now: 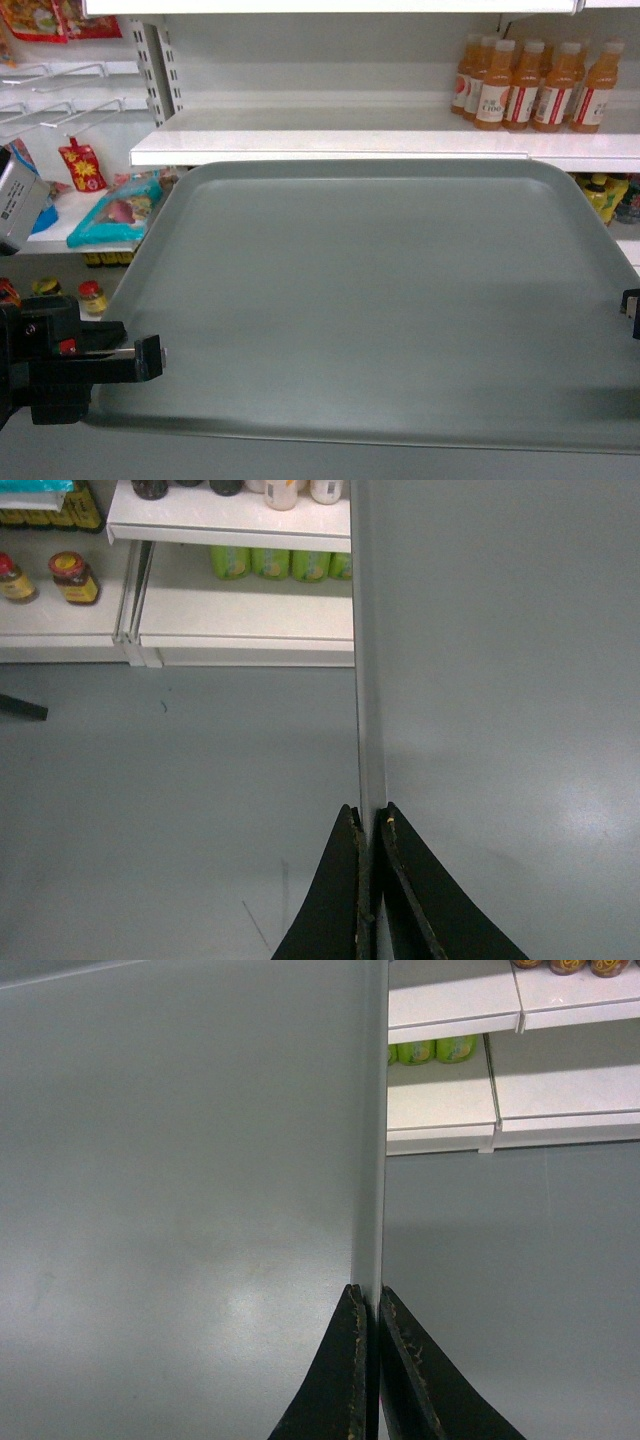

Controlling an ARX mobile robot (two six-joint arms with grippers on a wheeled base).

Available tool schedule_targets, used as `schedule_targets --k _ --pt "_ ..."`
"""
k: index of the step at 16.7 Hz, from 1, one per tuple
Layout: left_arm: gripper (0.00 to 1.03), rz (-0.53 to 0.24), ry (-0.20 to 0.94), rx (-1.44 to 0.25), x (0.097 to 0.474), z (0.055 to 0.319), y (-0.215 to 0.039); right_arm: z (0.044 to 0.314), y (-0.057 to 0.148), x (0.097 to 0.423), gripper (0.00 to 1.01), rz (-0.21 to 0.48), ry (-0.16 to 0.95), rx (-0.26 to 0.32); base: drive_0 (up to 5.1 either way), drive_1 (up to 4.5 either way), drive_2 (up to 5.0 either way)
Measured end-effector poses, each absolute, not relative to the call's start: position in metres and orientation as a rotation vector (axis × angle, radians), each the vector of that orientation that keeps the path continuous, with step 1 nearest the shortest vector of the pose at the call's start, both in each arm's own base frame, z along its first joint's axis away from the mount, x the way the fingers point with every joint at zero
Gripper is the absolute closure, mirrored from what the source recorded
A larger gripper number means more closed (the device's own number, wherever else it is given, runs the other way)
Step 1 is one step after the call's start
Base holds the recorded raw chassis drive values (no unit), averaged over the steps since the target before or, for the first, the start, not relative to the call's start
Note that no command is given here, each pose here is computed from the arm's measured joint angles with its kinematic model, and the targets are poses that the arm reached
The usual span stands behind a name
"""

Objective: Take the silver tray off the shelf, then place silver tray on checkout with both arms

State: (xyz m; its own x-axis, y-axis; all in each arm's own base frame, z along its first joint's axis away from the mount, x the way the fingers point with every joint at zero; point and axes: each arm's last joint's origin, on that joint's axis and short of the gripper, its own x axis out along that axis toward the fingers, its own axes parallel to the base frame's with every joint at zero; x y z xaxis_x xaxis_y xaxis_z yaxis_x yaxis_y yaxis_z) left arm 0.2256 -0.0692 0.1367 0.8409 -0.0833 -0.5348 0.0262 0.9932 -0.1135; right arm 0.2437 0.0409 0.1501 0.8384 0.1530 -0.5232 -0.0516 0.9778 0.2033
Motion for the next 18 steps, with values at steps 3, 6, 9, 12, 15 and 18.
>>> schedule_targets --k 3,6,9,12,15,18 --pt "1.00 -0.057 0.566 -0.104 0.2257 0.1371 -0.0691 0.1503 0.0409 0.2436 0.99 0.109 0.567 0.184 0.1 -3.95 4.1" --pt "1.00 -0.058 0.562 -0.105 0.2259 0.1374 -0.0692 0.1505 0.0409 0.2438 0.99 0.108 0.564 0.184 0.1 -3.95 4.1" --pt "1.00 -0.057 0.564 -0.104 0.2257 0.1371 -0.0692 0.1505 0.0409 0.2439 0.99 0.110 0.563 0.185 0.1 -3.89 4.1" --pt "1.00 -0.058 0.564 -0.104 0.2258 0.1372 -0.0692 0.1506 0.0409 0.2438 0.99 0.110 0.563 0.185 0.2 -3.84 4.2" --pt "1.00 -0.057 0.566 -0.103 0.2256 0.1369 -0.0691 0.1504 0.0409 0.2437 0.99 0.109 0.566 0.185 0.1 -3.89 4.1" --pt "1.00 -0.057 0.566 -0.104 0.2256 0.1369 -0.0691 0.1504 0.0409 0.2438 0.99 0.109 0.565 0.185 0.0 -3.99 4.0"
